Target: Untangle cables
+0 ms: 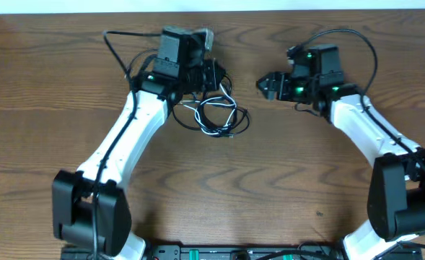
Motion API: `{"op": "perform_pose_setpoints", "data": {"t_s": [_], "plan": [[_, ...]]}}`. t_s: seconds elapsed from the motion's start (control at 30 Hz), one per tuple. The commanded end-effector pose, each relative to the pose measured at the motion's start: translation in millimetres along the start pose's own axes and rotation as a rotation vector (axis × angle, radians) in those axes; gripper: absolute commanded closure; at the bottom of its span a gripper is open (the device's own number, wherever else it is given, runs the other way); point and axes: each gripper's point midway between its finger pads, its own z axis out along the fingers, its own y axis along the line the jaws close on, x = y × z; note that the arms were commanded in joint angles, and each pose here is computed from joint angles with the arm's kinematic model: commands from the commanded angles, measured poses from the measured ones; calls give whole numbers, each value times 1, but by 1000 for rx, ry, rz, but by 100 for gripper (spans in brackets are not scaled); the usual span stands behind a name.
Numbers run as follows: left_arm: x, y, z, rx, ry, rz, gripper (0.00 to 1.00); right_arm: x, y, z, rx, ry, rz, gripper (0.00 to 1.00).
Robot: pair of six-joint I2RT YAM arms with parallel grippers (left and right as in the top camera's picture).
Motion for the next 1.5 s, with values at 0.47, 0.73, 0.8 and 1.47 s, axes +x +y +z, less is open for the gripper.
{"op": "perform_pose_setpoints", "data": {"t_s": [0.47, 0.73, 0.8, 1.47], "plan": [[41, 92, 18, -393, 180, 176, 6, -11, -13, -6, 32, -26, 0, 15], [45, 95, 5, -434, 205, 172, 6, -10, -14, -6, 39, -22, -3, 14], [42, 90, 0, -434, 203, 172, 6, -10, -14, -5, 44, -23, -14, 14], [93, 93, -26, -577, 347, -392, 9, 5, -16, 5, 173, -1, -72, 14]]}}
